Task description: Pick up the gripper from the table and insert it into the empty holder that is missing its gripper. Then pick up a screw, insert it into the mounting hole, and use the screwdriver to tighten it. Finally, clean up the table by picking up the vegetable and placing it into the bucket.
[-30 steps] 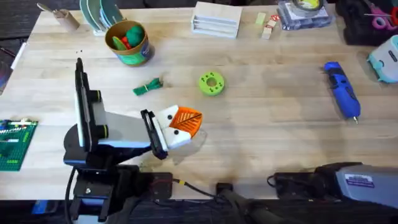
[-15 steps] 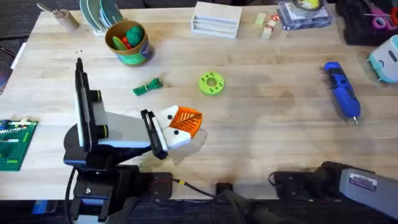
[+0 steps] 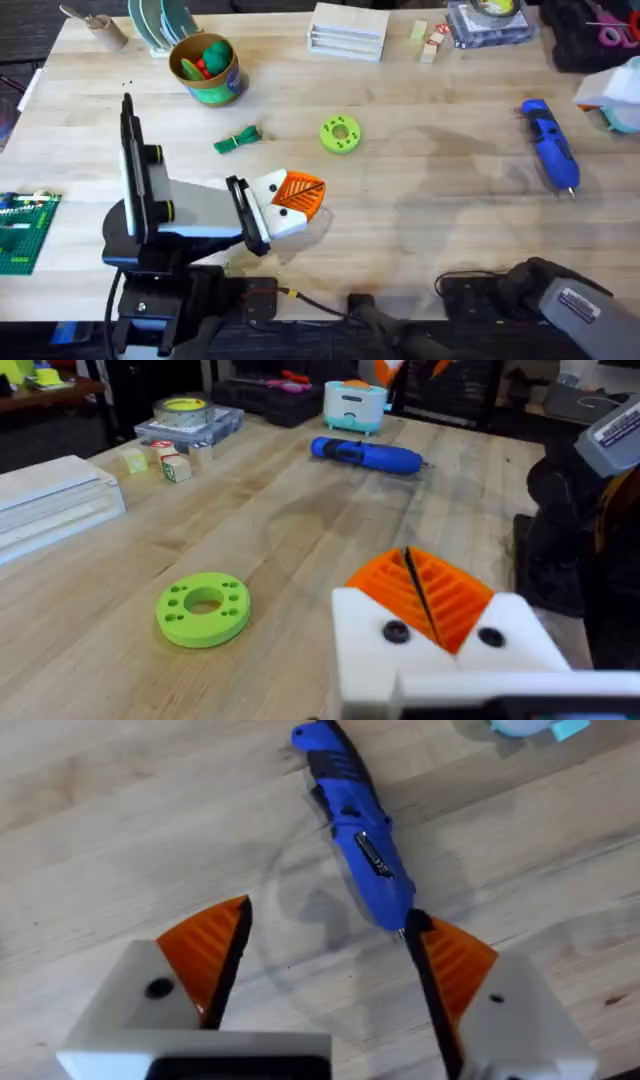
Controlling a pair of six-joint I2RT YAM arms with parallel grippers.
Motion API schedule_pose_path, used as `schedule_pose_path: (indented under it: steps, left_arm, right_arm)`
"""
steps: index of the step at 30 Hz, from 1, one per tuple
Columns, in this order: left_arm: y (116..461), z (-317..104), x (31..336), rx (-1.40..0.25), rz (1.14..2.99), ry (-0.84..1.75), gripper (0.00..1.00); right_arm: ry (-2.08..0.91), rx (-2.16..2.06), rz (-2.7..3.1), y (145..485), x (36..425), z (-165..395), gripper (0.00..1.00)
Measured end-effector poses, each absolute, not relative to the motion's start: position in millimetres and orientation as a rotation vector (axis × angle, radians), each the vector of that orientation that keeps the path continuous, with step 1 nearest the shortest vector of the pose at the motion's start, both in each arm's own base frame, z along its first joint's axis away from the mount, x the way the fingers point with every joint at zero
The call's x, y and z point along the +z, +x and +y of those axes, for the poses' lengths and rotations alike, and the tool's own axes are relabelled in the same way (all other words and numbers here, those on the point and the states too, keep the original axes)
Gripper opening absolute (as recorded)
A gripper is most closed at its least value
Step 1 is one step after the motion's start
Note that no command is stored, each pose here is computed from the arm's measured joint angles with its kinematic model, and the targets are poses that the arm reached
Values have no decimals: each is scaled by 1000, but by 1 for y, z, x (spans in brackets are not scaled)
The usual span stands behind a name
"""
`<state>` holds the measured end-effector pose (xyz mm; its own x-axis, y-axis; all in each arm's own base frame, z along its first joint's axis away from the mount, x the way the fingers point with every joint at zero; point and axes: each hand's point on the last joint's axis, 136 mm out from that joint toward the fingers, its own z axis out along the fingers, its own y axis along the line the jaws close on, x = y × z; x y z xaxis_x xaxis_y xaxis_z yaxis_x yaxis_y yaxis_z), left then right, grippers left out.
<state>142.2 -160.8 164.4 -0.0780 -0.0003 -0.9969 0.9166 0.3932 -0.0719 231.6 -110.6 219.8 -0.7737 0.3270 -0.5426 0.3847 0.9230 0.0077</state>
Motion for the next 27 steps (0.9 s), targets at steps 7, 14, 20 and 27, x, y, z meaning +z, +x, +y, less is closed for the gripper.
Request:
schedule_pose_path:
  steps: [7,14,20,27]
  left_arm:
    - [142,-161,164,-951,1440,879,15]
    - [142,-161,164,-951,1440,879,15]
    - [142,-161,164,-951,1440,879,15]
    - [141,-161,159,-975,1474,868,15]
  right_arm:
    - [388,-134,2664,240,159,-117,994]
    - [51,-198,2726,265,133,-130,994]
    - [-73,-246,2697,293,119,-145,994]
    - [-108,-224,2741,311,83,-155,994]
